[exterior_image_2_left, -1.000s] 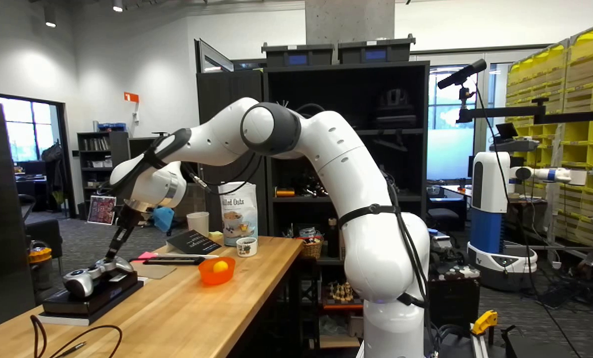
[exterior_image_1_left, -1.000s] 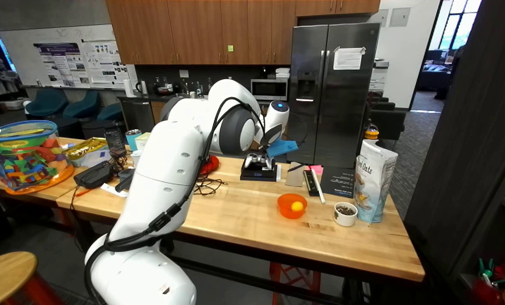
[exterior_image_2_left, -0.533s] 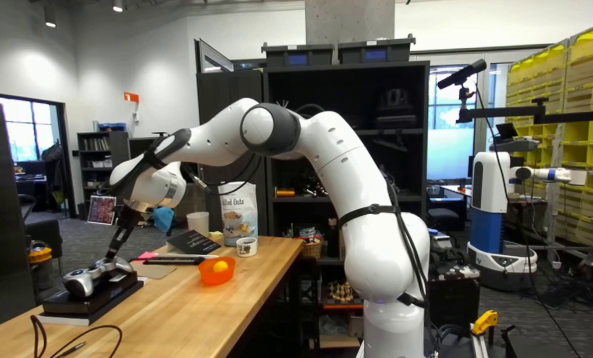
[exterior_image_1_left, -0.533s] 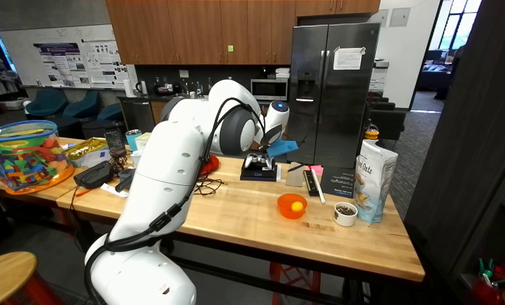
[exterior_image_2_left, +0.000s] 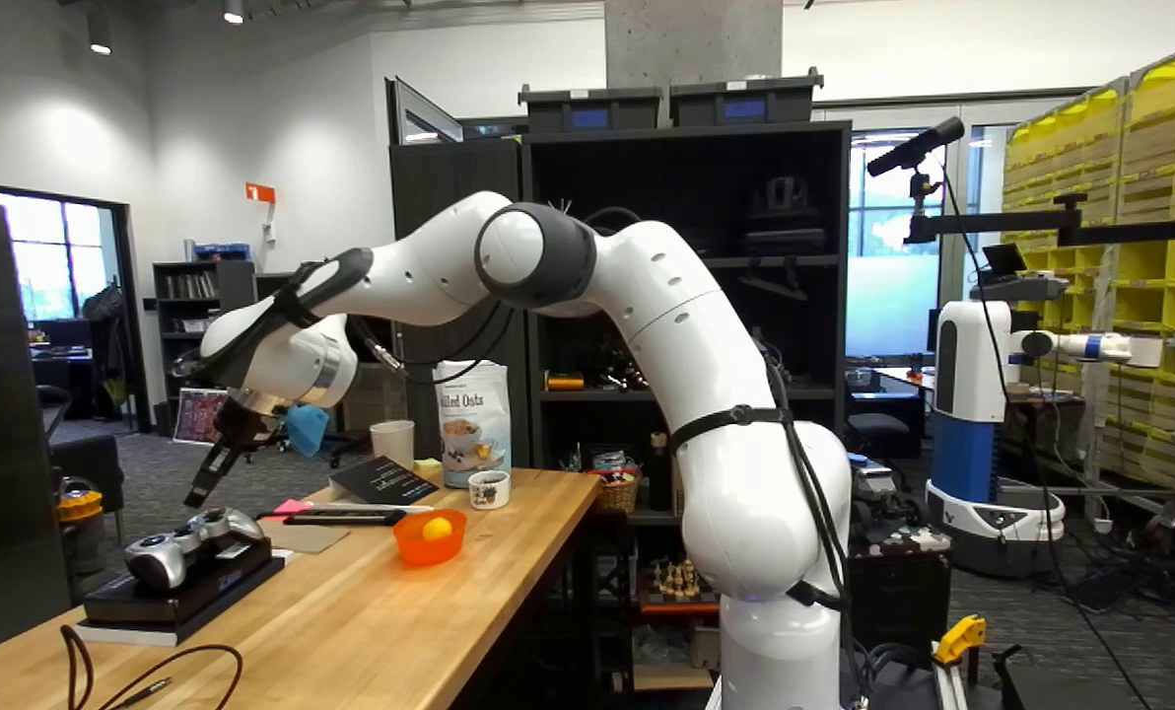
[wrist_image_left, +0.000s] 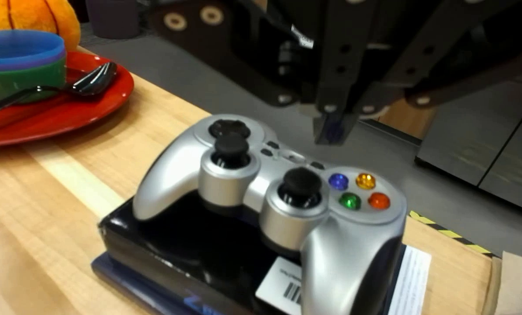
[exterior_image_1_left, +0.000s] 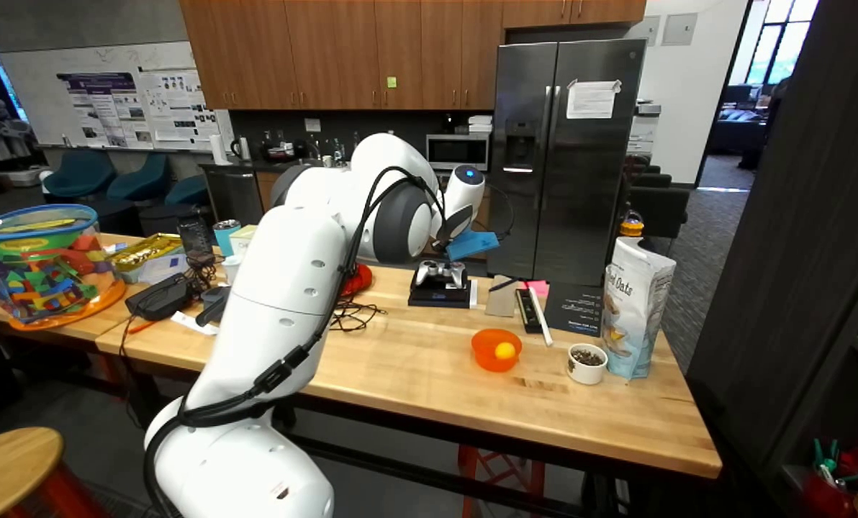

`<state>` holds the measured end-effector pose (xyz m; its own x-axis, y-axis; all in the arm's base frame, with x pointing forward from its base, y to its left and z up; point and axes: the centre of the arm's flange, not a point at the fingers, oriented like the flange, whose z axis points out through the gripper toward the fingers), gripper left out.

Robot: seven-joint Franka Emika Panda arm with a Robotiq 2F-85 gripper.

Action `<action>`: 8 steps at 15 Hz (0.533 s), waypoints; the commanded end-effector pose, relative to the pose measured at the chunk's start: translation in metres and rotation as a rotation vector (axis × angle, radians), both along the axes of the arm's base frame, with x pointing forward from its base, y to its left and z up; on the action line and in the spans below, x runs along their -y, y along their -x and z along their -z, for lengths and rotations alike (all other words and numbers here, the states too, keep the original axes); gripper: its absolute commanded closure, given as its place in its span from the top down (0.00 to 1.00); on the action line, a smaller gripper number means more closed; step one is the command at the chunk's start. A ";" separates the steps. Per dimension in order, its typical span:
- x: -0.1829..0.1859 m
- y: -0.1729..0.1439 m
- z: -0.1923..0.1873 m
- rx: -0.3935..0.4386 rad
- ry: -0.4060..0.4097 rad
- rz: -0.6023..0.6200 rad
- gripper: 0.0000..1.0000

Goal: Press a button on the gamepad thrice

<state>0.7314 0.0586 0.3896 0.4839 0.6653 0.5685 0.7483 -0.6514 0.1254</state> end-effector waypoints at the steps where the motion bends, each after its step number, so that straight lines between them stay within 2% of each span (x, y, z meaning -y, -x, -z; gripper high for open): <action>1: -0.004 -0.004 -0.013 0.037 -0.010 -0.025 0.00; 8: 0.002 -0.007 -0.015 0.055 0.004 -0.013 0.00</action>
